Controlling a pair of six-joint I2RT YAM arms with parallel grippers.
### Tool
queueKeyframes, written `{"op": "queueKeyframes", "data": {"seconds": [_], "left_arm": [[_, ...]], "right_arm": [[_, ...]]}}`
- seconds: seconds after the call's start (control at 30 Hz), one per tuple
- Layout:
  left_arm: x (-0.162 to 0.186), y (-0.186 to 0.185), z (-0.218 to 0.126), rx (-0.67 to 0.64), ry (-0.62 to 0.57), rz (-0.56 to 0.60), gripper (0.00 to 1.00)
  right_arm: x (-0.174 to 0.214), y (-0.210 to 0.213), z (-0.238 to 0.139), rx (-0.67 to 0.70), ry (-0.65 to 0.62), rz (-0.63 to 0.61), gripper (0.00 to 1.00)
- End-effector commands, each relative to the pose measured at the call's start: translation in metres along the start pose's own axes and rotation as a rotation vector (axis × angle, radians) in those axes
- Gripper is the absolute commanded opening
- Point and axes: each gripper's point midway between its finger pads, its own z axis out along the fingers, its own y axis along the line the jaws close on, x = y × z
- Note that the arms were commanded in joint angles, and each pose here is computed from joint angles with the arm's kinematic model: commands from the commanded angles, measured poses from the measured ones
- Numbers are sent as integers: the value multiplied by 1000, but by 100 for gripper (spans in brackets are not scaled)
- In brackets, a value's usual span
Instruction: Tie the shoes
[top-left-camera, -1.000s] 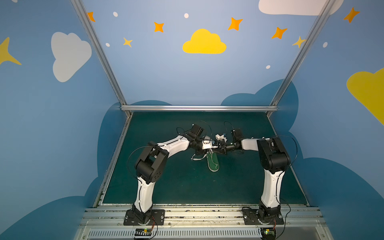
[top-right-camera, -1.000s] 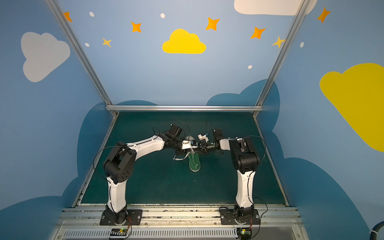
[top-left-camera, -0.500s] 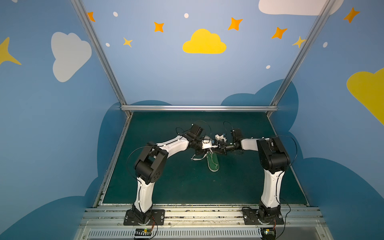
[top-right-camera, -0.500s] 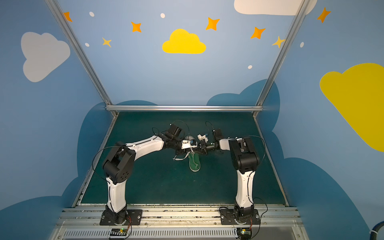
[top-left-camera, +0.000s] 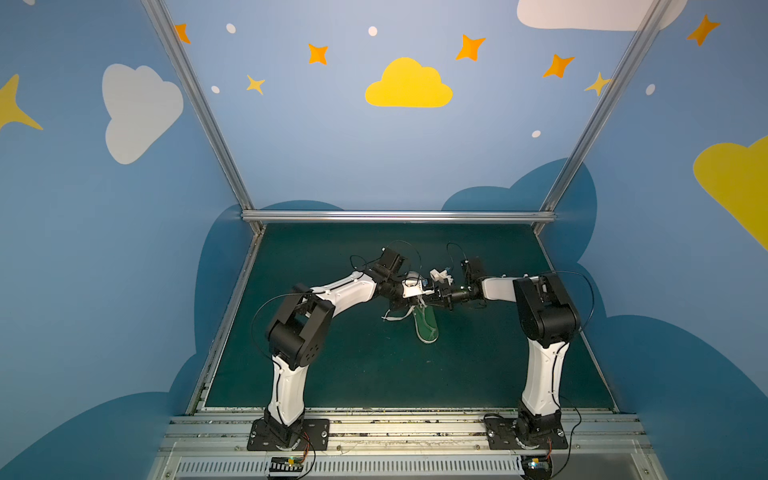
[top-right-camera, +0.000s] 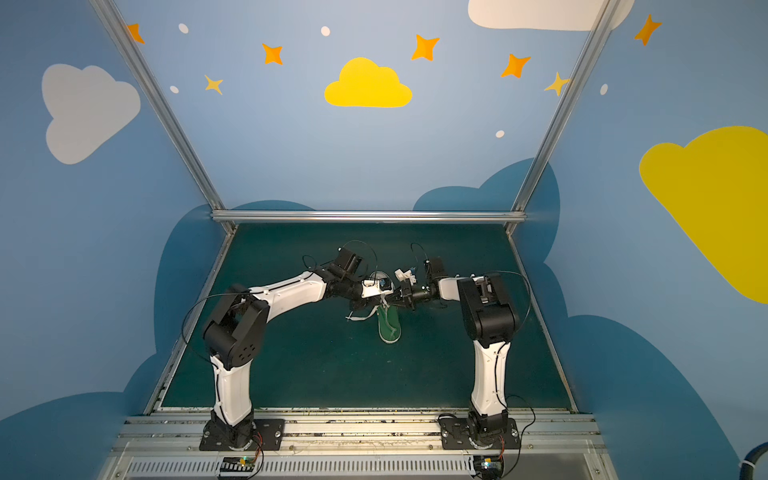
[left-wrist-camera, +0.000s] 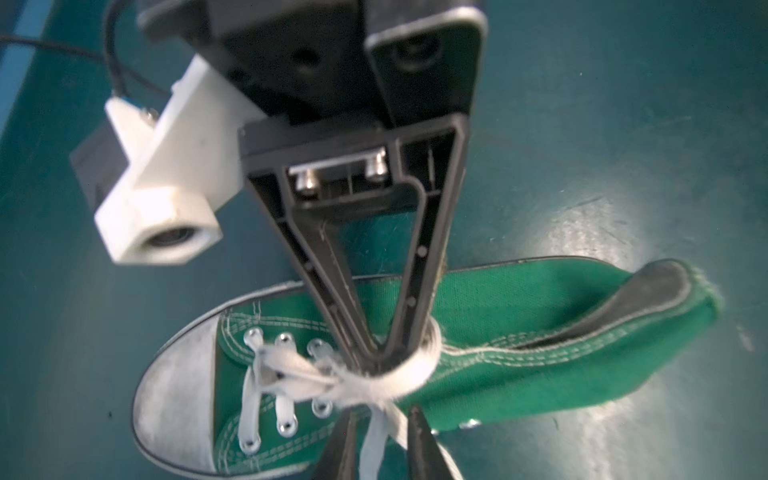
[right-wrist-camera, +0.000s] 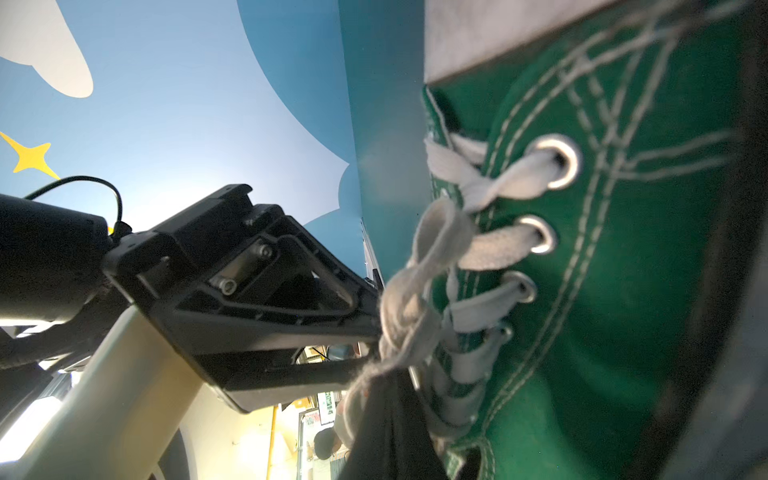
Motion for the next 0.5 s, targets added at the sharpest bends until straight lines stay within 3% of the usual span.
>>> {"op": "queueKeyframes", "data": {"seconds": [0.0,0.17,0.3,0.47], "left_arm": [[-9,9,-27,-40,-34,-20,33],[-11,20,-43,-49,-67,-178,42],[-12,41,-41,-80,-50,-474,47],[-19,42,-30,19,-61,-707,49]], "right_arm": [[0,11,-2,8,-9,-48,0],[1,13,-2,25,-16,-82,0],[3,14,-2,48,-28,-118,0],[5,16,-2,75,-26,-146,0]]}}
